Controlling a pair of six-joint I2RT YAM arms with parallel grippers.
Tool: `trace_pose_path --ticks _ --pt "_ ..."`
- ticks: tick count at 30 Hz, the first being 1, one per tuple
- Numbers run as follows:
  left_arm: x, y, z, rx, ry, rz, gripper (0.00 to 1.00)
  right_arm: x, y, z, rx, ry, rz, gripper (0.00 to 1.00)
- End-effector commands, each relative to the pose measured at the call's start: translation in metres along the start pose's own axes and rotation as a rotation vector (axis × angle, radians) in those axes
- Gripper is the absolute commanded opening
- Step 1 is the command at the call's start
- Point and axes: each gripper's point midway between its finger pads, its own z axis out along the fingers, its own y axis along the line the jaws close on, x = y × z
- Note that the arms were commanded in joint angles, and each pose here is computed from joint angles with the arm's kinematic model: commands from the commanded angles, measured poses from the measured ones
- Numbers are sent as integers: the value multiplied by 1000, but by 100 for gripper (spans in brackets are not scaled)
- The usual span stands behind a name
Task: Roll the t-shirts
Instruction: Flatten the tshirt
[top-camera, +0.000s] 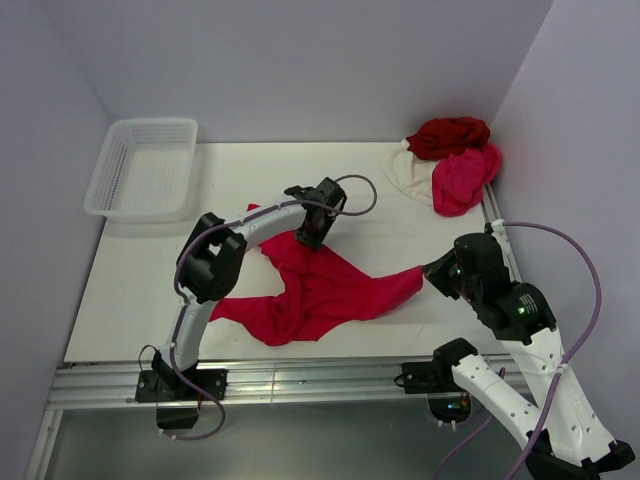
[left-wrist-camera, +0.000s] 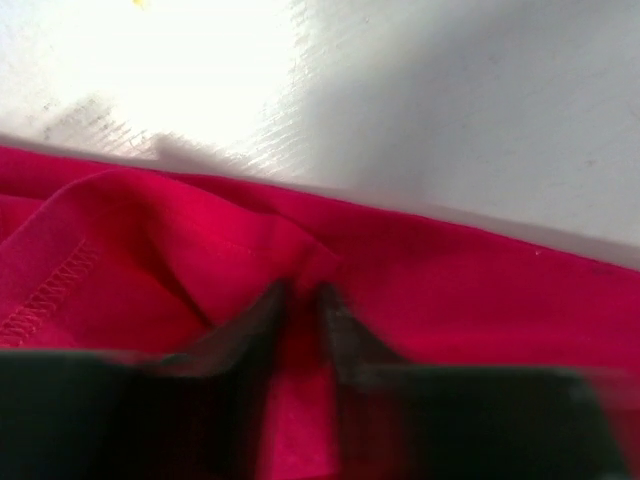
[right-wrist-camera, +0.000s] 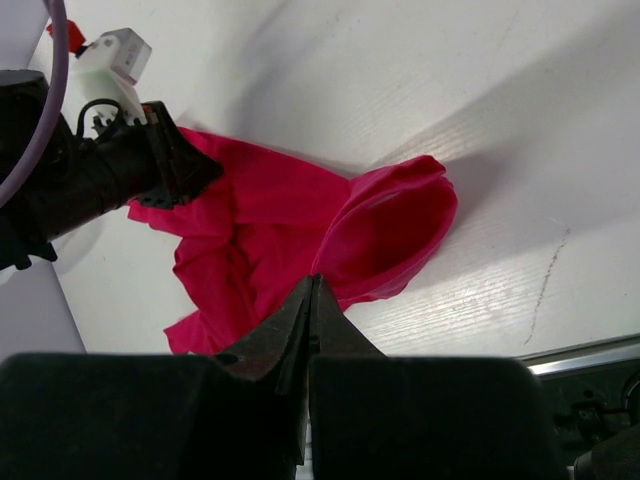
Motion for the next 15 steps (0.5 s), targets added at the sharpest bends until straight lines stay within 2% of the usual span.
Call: trace_pose_path --ticks 1,3,7,8,10,11,12,13,14,15 --pt "0 3 1 -26 0 17 17 -4 4 5 -7 -16 7 0" --pt "-2 5 -3 -35 3 19 1 -4 4 5 -9 -19 9 0" --pt "-15 24 -21 -98 -29 -57 0 -4 3 8 1 -18 4 0" --pt "-22 32 -39 -106 -59 -99 0 -4 3 9 6 -19 0 0" --pt "-25 66 -56 -127 -87 -295 0 3 0 19 27 14 -30 0" --pt "-31 79 -86 -98 -143 -387 0 8 -3 23 50 42 -39 0" --pt "-15 114 -85 -117 -127 -571 1 12 -7 27 78 66 -48 0" --pt "-7 131 -93 -111 -140 -661 0 18 -11 32 111 98 -64 0" --pt "-7 141 -123 -63 -210 -734 0 21 -14 33 127 116 -68 0" --pt "19 167 -117 -103 -199 -822 0 25 -19 35 139 123 -69 0"
